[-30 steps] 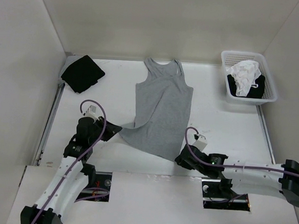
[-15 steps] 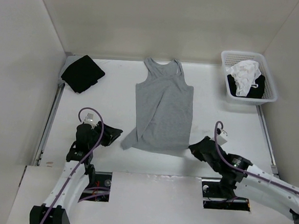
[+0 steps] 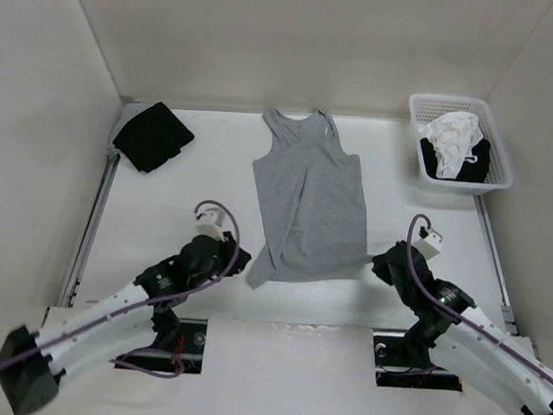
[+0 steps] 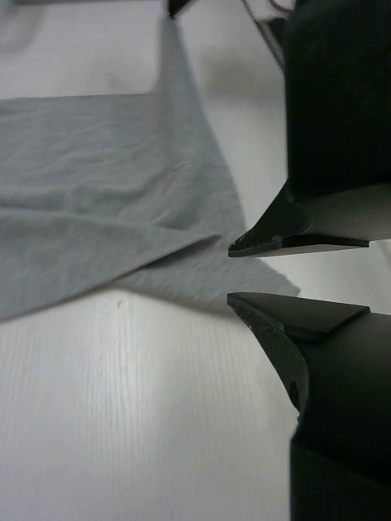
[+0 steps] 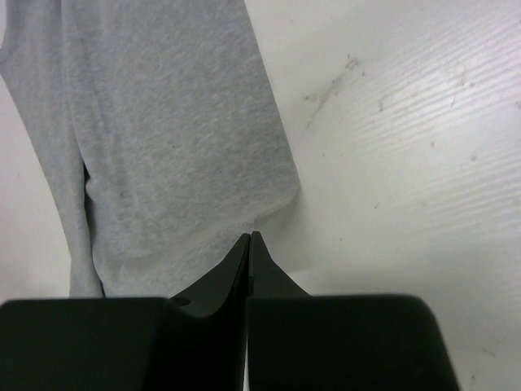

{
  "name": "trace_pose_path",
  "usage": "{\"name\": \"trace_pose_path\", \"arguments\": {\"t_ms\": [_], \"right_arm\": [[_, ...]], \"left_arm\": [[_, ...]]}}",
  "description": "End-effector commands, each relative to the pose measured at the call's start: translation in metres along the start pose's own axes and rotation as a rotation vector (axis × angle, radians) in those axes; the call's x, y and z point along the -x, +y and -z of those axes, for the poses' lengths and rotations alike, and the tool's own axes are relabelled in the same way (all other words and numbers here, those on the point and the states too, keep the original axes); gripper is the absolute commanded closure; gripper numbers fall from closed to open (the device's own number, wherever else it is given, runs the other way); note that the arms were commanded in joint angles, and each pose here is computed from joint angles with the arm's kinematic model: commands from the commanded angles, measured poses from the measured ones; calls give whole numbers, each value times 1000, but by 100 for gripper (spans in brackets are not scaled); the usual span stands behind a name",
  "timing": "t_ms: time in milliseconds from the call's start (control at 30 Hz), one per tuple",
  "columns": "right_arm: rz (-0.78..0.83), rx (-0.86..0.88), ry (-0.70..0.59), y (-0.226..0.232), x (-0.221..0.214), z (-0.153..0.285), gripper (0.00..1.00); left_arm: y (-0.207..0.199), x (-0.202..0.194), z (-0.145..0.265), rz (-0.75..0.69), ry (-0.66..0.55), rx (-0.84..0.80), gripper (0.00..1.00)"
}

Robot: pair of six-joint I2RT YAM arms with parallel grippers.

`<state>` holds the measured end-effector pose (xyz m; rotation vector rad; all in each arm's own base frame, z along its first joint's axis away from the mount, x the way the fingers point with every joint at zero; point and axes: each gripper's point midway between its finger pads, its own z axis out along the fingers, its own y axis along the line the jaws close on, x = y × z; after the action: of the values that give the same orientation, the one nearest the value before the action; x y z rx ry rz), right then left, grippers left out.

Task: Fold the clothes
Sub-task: Flatten the tank top out

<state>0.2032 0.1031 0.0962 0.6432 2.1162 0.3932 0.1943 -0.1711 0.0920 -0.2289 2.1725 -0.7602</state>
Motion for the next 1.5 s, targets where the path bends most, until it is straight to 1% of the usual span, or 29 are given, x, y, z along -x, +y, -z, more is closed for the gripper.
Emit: {"name": "trace_pose_path", "arguments": {"t_ms": [0, 33, 100, 200, 300, 367, 433, 500, 633, 700, 933, 1000, 1033, 1067, 1133, 1167, 1233, 1333, 1400, 1467], "right_arm": [[13, 108, -68, 32, 31, 1, 100], [10, 120, -68, 33, 32, -1, 100], [9, 155, -56, 38, 31, -1, 100], [18, 188, -47, 43, 29, 1, 100], [23, 195, -48, 43, 28, 3, 100], [28, 204, -41, 43, 25, 4, 100], [27, 212, -37, 41, 22, 5, 100], [21, 218, -35, 40, 20, 5, 100], [25, 238, -20, 43, 16, 7, 100], [30, 236, -16, 43, 15, 7, 100], [29, 244, -19, 45, 15, 8, 100], [27, 246, -20, 45, 16, 8, 100], [27, 246, -20, 45, 16, 8, 100], [27, 246, -20, 46, 16, 8, 100], [28, 245, -20, 46, 16, 8, 100], [28, 245, -20, 45, 15, 7, 100], [29, 245, -20, 45, 15, 7, 100], [28, 241, -26, 45, 18, 6, 100], [29, 234, -26, 44, 18, 4, 100], [35, 228, -27, 44, 18, 1, 100]], "left_arm": [[-33, 11, -4, -282, -112, 77, 78], [-44, 5, -8, -360, -119, 96, 76], [-55, -4, -21, -445, -111, 151, 69], [-59, -17, -48, -452, -35, 195, 66], [-51, -16, -65, -370, -5, 214, 66], [-47, -8, -67, -305, -31, 207, 65], [-42, 4, -69, -236, -76, 199, 60], [-34, 17, -75, -173, -113, 198, 59], [-33, 33, -101, -80, -106, 131, 59], [-35, 36, -113, -56, -84, 103, 60], [-22, 28, -144, -96, -13, 174, 64], [-21, 29, -152, -102, -9, 189, 64], [-21, 29, -157, -105, -6, 195, 66], [-21, 30, -161, -108, -3, 199, 71], [-22, 35, -169, -109, -11, 203, 87], [-21, 42, -171, -101, -26, 210, 93], [-7, 67, -172, -46, -87, 241, 100], [19, 119, -162, 76, -211, 274, 100], [39, 154, -150, 185, -295, 287, 99], [59, 182, -142, 278, -348, 291, 93]]}}
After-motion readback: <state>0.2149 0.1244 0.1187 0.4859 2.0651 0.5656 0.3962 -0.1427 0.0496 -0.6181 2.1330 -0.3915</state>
